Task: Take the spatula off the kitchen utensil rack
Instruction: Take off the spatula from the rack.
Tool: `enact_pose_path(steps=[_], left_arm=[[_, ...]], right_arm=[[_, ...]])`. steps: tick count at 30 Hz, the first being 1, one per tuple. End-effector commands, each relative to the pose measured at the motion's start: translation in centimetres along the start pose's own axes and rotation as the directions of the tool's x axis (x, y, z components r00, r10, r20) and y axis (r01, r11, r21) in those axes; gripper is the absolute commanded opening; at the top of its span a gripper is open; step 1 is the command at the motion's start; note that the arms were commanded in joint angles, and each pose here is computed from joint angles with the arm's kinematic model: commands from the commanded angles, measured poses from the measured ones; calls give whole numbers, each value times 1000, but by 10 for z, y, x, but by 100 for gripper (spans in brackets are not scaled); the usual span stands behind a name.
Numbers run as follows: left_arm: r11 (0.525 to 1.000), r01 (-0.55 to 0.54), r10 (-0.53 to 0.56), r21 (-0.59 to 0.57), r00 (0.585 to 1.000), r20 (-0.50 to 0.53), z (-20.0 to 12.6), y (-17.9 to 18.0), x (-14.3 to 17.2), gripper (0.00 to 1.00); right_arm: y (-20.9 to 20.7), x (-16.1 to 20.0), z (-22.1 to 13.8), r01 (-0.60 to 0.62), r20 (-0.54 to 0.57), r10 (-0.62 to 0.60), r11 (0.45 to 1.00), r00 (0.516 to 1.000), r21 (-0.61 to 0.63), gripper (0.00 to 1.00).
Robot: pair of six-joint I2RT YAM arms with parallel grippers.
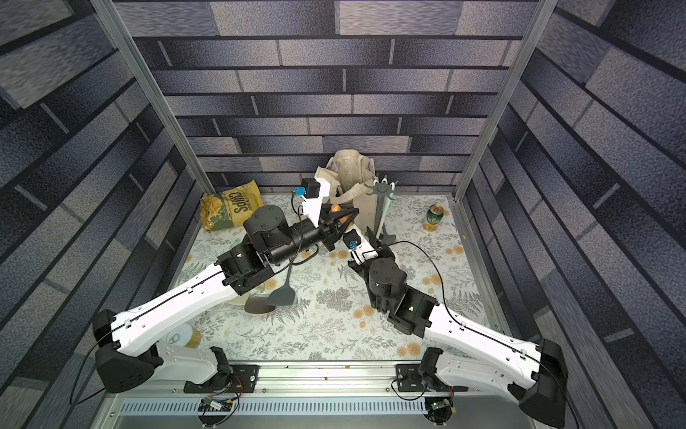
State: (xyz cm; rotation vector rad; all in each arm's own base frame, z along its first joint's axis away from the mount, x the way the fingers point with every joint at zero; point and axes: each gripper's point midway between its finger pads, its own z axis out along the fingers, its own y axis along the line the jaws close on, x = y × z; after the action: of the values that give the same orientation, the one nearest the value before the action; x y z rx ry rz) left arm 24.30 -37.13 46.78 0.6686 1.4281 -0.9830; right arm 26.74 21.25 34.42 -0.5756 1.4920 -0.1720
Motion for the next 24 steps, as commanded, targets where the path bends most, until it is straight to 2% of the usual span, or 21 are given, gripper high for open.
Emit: enact_pose_path(steps=[1,6,12,17,24], left_arm=[[994,-79,78,73,997,14,-42,-21,-38,0],[991,-129,128,-38,992,-10,-77,5,-50,0],[974,-156,156,-162,988,-12,-93,36,-54,0],[950,-185,176,-250,983,-60,-104,63,-51,0],[982,-103,77,-157,984,-161,-121,90,-49,0]], right_arm=[[-3,-13,-9,-60,34,62,997,998,-56,38],[10,-12,-21,-54,57,65,983,996,-178,44],[33,-10,-27,-70,42,88,948,995,-309,48],[30,-10,-28,-99,35,114,949,993,-300,49],[20,-2,-23,-114,-27,110,960,994,-257,53]])
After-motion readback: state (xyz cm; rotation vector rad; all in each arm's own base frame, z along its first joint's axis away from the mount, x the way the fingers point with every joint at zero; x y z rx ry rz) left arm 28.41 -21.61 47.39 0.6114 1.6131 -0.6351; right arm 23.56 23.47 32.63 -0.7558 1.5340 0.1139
